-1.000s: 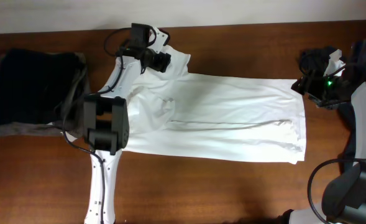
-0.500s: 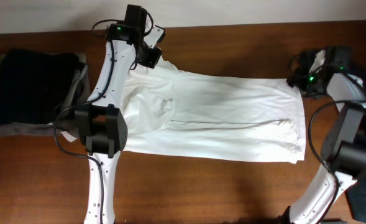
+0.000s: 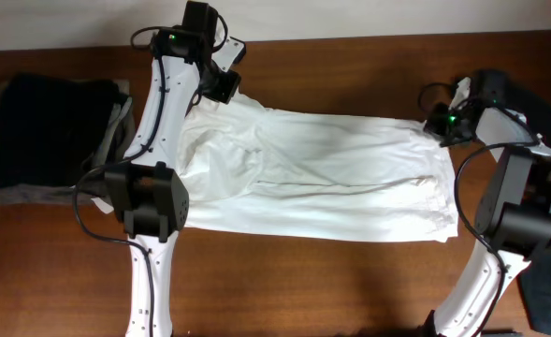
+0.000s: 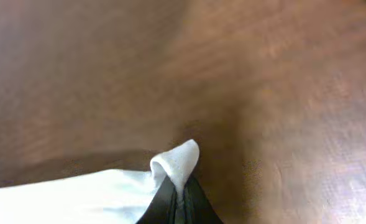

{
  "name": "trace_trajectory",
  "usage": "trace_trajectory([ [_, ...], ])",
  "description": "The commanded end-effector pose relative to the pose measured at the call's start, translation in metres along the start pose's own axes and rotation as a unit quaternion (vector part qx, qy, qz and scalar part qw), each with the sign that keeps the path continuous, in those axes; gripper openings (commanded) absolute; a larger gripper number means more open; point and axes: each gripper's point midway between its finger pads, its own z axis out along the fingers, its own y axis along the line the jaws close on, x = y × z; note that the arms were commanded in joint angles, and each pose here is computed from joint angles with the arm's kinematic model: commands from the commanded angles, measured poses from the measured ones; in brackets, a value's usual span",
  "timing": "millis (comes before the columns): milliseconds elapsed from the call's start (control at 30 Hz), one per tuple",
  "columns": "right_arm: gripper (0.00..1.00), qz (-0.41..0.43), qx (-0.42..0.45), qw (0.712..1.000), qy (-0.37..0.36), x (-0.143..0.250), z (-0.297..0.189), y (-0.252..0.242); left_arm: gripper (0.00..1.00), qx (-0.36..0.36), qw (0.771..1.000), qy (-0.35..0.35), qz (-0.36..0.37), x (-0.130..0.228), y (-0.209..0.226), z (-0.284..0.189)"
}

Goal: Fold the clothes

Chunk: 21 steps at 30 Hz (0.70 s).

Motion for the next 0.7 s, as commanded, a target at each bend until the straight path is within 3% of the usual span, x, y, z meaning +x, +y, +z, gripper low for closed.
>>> trace_trajectory([
  [0,0.04,-0.004,0.004,1.0,-0.025,-0.014,-0.062,0.006,0.0,-0.04,0.999,-0.036,0.001,-0.014,0.008,-0.052],
  [133,0.04,-0.003,0.008,1.0,-0.017,-0.001,-0.118,0.02,0.0,-0.06,0.998,0.0,-0.002,0.008,0.009,-0.077],
  [233,0.04,0.009,0.047,0.999,0.019,0.025,-0.144,0.012,0.0,-0.035,0.995,0.09,-0.017,0.052,-0.004,-0.079],
  [367,0.04,0.02,0.133,0.988,0.079,0.057,-0.151,-0.018,0.0,0.002,0.984,0.17,-0.047,0.092,-0.019,-0.068],
  [500,0.04,0.03,0.192,0.973,0.127,0.082,-0.163,-0.037,0.01,0.042,0.959,0.273,-0.069,0.146,-0.036,-0.035],
  [667,0.04,0.037,0.193,0.964,0.178,0.122,-0.14,-0.049,0.0,0.055,0.942,0.321,-0.074,0.181,-0.042,-0.008],
])
